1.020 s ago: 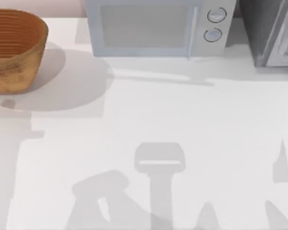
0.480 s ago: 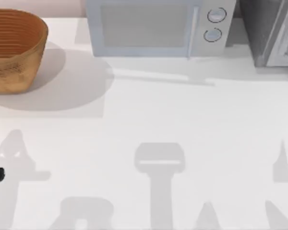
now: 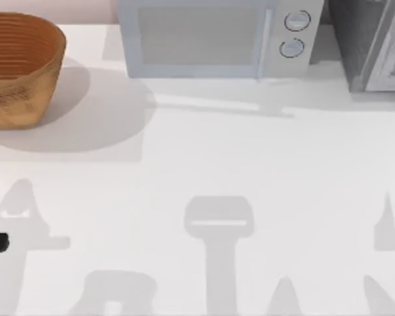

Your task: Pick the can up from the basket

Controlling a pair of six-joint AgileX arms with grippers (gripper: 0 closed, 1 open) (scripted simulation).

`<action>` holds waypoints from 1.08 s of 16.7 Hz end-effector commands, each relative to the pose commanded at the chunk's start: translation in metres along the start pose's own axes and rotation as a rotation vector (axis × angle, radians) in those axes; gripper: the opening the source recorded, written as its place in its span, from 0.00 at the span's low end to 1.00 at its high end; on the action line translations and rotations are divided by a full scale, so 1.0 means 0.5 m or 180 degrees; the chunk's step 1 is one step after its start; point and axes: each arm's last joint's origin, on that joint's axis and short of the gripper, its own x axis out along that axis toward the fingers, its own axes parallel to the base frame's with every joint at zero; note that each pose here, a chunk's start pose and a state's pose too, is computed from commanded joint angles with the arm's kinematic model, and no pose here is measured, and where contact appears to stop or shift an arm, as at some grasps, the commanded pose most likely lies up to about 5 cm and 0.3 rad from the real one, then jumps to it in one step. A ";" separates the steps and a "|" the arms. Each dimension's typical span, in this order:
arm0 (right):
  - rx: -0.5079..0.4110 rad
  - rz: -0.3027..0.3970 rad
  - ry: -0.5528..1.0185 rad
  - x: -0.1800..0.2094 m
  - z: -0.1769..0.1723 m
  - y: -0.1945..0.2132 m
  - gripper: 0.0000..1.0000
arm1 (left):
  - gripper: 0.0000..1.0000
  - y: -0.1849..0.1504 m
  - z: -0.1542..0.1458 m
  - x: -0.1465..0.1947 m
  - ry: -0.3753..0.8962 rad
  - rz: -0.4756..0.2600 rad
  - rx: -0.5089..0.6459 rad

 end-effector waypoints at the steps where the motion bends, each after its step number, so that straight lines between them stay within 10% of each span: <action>1: 0.0000 0.0000 0.0000 0.000 0.000 0.000 1.00 | 0.00 0.000 0.000 0.000 0.0000 0.0000 0.0000; 18: 0.0000 0.0000 0.0000 0.000 0.000 0.000 1.00 | 0.00 -0.053 0.244 0.162 -0.0772 -0.1634 0.0060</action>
